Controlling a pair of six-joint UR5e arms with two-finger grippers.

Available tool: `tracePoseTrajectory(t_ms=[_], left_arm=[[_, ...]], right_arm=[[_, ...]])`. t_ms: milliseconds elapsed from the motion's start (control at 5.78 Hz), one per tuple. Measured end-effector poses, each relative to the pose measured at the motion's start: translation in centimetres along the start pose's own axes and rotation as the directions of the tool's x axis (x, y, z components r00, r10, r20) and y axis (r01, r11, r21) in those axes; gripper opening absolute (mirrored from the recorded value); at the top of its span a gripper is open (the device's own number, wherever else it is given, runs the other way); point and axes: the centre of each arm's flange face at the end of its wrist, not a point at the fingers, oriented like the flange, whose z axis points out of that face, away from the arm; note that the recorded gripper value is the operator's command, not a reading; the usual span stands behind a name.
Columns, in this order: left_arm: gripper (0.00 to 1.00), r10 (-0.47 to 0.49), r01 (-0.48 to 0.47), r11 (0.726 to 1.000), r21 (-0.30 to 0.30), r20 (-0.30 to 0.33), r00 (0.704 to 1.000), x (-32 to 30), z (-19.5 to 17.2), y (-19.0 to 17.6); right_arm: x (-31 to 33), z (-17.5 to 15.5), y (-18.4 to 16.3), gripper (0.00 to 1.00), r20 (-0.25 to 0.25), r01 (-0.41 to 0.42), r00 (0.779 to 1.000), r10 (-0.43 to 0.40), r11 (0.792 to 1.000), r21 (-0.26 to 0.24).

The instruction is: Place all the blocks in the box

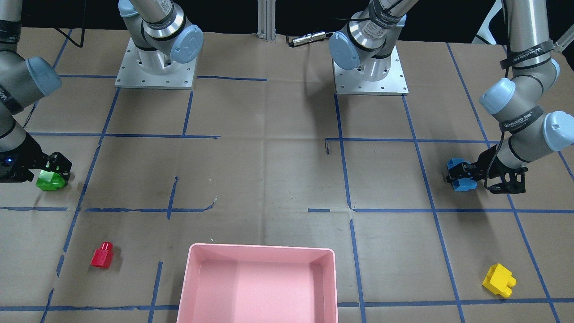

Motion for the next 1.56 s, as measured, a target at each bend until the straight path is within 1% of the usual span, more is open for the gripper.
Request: tracePoseTrajectory(t_ms=[173, 346, 519, 692, 865, 1038, 1211, 1383, 1556], left_arm=[[0.60, 0.000, 0.000, 1.000, 0.004, 0.003, 1.000, 0.0, -0.2, 0.0], [0.49, 0.000, 0.000, 1.000, 0.008, 0.006, 1.000, -0.1, -0.4, -0.1], [0.39, 0.000, 0.000, 1.000, 0.012, 0.009, 1.000, -0.1, -0.6, -0.2], [0.32, -0.002, 0.002, 1.000, 0.017, 0.021, 1.000, -0.3, -1.1, -0.3], [0.29, -0.004, 0.002, 1.000, 0.030, 0.058, 0.998, -0.7, -2.8, -0.8], [0.28, -0.006, 0.001, 0.999, 0.049, 0.099, 0.995, -1.2, -5.9, -1.6], [0.26, -0.005, -0.002, 0.998, 0.061, 0.119, 0.993, -1.8, -10.1, -3.0], [0.26, 0.009, -0.017, 0.998, 0.058, 0.131, 0.991, -1.7, -14.9, -4.8], [0.26, 0.036, -0.045, 0.997, 0.058, 0.150, 0.988, -0.3, -19.7, -6.9]], right_arm=[[-0.1, 0.2, 0.2, 0.93, 0.001, 0.001, 1.000, -0.001, 1.000, -0.005], [-0.2, 0.3, 0.3, 0.88, -0.002, 0.002, 1.000, -0.002, 1.000, -0.012], [-0.1, 0.3, 0.5, 0.85, -0.010, 0.010, 1.000, -0.011, 1.000, -0.020], [-0.1, 0.3, 0.6, 0.81, -0.016, 0.024, 1.000, -0.025, 0.999, -0.029], [0.0, 0.3, 0.7, 0.80, -0.025, 0.032, 0.999, -0.033, 0.999, -0.041], [0.1, 0.3, 0.8, 0.80, -0.034, 0.035, 0.999, -0.036, 0.998, -0.052], [0.2, 0.3, 0.9, 0.80, -0.039, 0.036, 0.999, -0.038, 0.998, -0.058], [0.2, 0.3, 0.9, 0.80, -0.039, 0.036, 0.999, -0.038, 0.998, -0.060], [0.2, 0.3, 0.9, 0.80, -0.038, 0.036, 0.999, -0.038, 0.997, -0.061]])
